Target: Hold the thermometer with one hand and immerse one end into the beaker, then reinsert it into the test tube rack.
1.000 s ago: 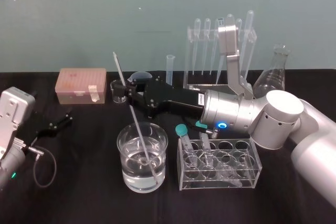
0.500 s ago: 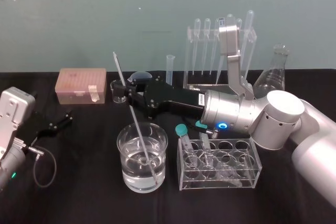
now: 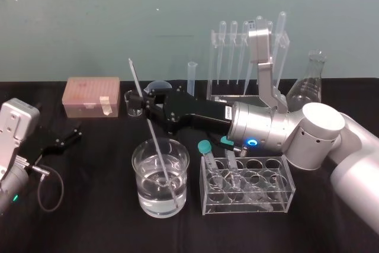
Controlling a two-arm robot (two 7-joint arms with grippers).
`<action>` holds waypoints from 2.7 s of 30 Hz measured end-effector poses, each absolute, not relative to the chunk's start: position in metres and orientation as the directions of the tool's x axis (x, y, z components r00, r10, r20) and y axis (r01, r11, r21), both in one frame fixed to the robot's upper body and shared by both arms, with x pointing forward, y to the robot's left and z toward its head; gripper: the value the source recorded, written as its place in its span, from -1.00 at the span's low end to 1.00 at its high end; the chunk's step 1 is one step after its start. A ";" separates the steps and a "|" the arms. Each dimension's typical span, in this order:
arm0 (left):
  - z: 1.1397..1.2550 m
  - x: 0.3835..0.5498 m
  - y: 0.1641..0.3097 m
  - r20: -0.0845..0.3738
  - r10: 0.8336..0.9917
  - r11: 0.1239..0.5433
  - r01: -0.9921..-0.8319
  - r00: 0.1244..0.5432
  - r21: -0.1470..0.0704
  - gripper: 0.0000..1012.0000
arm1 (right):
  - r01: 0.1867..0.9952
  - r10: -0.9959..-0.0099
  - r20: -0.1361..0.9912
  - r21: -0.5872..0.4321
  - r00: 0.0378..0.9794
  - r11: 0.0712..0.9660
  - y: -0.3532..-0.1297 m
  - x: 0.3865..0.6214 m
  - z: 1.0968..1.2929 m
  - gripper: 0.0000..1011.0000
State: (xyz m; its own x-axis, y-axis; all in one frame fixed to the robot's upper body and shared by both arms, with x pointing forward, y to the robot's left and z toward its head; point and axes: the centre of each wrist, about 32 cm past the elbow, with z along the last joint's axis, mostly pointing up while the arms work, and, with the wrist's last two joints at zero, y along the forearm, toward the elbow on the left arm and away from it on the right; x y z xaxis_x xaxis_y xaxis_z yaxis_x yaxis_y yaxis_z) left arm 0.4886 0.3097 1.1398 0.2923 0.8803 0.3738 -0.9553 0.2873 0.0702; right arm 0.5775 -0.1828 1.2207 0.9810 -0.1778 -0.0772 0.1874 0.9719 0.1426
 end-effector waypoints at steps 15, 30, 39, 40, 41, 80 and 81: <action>1.140 0.489 0.310 0.374 0.880 0.287 -0.955 0.292 0.070 0.99 | 0.192 -0.183 -0.077 0.142 0.980 0.971 -0.185 0.579 1.221 -0.89; 1.140 0.489 0.310 0.374 0.880 0.287 -0.955 0.292 0.070 0.99 | 0.190 -0.180 -0.075 0.146 0.981 0.971 -0.184 0.580 1.221 -0.89; 1.140 0.489 0.310 0.374 0.880 0.287 -0.955 0.292 0.070 0.99 | 0.192 -0.182 -0.073 0.162 0.981 0.968 -0.186 0.583 1.222 -0.89; 1.140 0.489 0.310 0.374 0.880 0.287 -0.955 0.292 0.070 0.99 | 0.191 -0.181 -0.074 0.166 0.981 0.967 -0.186 0.584 1.222 -0.89; 1.140 0.489 0.310 0.374 0.880 0.287 -0.955 0.292 0.070 0.99 | 0.191 -0.181 -0.074 0.168 0.981 0.967 -0.186 0.584 1.222 -0.89; 1.140 0.489 0.310 0.374 0.880 0.287 -0.955 0.292 0.070 0.99 | 0.170 -0.159 -0.072 0.190 0.985 0.967 -0.187 0.588 1.229 -0.89; 1.140 0.489 0.310 0.374 0.880 0.287 -0.955 0.292 0.070 0.99 | 0.171 -0.160 -0.071 0.191 0.985 0.967 -0.187 0.587 1.229 -0.89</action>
State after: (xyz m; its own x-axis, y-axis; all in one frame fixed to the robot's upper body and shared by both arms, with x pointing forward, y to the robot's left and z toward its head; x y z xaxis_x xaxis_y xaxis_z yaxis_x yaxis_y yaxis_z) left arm 0.4886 0.3097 1.1398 0.2923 0.8803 0.3737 -0.9553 0.2873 0.0703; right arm 0.5875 -0.1871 1.2294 0.9846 -0.1596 -0.0710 0.1705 0.9666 0.1913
